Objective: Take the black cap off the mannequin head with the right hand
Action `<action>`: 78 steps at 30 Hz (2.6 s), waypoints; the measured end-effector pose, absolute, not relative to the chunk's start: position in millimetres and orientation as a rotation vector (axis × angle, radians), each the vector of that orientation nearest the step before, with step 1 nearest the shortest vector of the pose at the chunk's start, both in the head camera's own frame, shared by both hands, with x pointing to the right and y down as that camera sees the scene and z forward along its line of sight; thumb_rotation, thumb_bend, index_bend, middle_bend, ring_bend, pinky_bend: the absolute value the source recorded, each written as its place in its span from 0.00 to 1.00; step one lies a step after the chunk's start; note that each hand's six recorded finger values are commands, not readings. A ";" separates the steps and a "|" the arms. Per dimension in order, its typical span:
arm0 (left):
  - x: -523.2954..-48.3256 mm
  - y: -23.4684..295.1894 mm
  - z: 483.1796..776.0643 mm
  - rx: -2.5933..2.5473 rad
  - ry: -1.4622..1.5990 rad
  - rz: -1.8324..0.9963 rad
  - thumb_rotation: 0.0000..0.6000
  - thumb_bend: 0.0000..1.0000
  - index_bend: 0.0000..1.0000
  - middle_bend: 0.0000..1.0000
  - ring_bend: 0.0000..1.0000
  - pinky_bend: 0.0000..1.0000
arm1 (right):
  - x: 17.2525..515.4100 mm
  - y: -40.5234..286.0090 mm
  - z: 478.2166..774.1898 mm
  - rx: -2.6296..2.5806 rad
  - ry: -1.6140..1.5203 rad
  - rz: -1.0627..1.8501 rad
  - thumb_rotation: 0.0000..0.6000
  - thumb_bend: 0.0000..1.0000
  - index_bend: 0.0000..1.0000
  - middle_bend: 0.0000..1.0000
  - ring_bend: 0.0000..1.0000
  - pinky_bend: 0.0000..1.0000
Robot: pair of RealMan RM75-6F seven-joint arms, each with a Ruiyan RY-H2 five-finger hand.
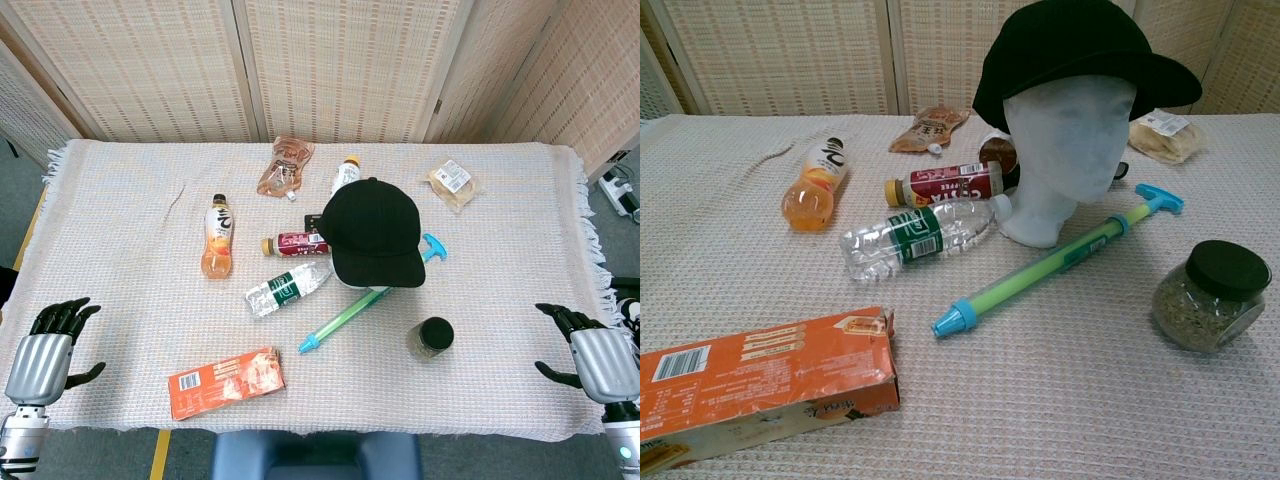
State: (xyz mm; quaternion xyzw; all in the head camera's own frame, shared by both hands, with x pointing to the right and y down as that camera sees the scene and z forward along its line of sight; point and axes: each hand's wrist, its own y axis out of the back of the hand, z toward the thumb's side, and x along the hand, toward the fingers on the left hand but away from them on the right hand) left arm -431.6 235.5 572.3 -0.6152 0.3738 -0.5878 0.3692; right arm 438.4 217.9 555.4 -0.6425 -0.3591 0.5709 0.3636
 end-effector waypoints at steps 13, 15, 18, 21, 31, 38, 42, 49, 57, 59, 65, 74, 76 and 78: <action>-431.1 235.1 577.8 -1.585 0.953 -1.525 1.00 0.10 0.25 0.18 0.16 0.17 | 431.3 216.2 563.8 -1.678 -0.915 1.455 1.00 0.00 0.21 0.29 0.36 0.49; -430.7 235.2 577.8 -1.587 0.950 -1.524 1.00 0.10 0.25 0.18 0.16 0.17 | 431.3 216.0 563.9 -1.678 -0.917 1.455 1.00 0.00 0.21 0.29 0.37 0.49; -430.0 234.6 577.4 -1.588 0.951 -1.522 1.00 0.10 0.25 0.18 0.16 0.17 | 428.9 215.6 564.5 -1.684 -0.918 1.445 1.00 0.00 0.22 0.30 0.39 0.50; -429.7 234.1 576.9 -1.590 0.950 -1.521 1.00 0.10 0.25 0.18 0.16 0.17 | 422.8 212.0 563.6 -1.686 -0.927 1.411 1.00 0.00 0.24 0.33 0.50 0.58; -431.0 234.4 572.0 -1.605 0.964 -1.510 1.00 0.10 0.25 0.18 0.16 0.17 | 368.1 168.9 554.6 -1.720 -0.985 1.208 1.00 0.00 0.26 0.35 0.82 0.99; -433.7 234.1 568.3 -1.606 0.973 -1.507 1.00 0.10 0.25 0.18 0.16 0.17 | 306.3 137.1 559.1 -1.788 -0.991 1.073 1.00 0.01 0.28 0.35 0.83 1.00; -434.1 232.9 566.6 -1.607 0.975 -1.502 1.00 0.10 0.25 0.18 0.16 0.17 | 277.8 126.8 565.8 -1.827 -1.003 1.024 1.00 0.03 0.30 0.35 0.83 1.00; -437.3 232.0 565.5 -1.606 0.977 -1.511 1.00 0.10 0.25 0.18 0.16 0.17 | 246.3 114.7 578.9 -1.852 -1.035 0.963 1.00 0.19 0.45 0.44 0.87 1.00; -438.4 231.2 565.8 -1.605 0.979 -1.517 1.00 0.10 0.27 0.18 0.16 0.17 | 234.0 105.1 587.0 -1.828 -1.084 0.908 1.00 0.38 0.64 0.58 0.92 1.00; -438.5 231.1 565.7 -1.605 0.979 -1.518 1.00 0.10 0.27 0.18 0.16 0.17 | 232.3 103.2 586.6 -1.821 -1.098 0.892 1.00 0.41 0.68 0.61 0.93 1.00; -437.9 230.6 566.1 -1.611 0.975 -1.520 1.00 0.10 0.27 0.18 0.16 0.17 | 232.8 95.7 583.7 -1.796 -1.160 0.858 1.00 0.48 0.79 0.68 0.97 1.00; -436.3 230.6 569.8 -1.624 0.966 -1.533 1.00 0.10 0.27 0.18 0.16 0.17 | 242.7 69.3 585.7 -1.698 -1.286 0.858 1.00 0.53 0.83 0.71 0.99 1.00; -436.3 230.9 570.6 -1.626 0.964 -1.537 1.00 0.10 0.27 0.18 0.16 0.17 | 245.9 63.5 586.3 -1.676 -1.304 0.866 1.00 0.53 0.83 0.71 0.99 1.00; -435.8 230.6 571.2 -1.628 0.961 -1.537 1.00 0.10 0.27 0.18 0.16 0.17 | 249.8 57.1 586.8 -1.654 -1.321 0.875 1.00 0.54 0.83 0.71 0.99 1.00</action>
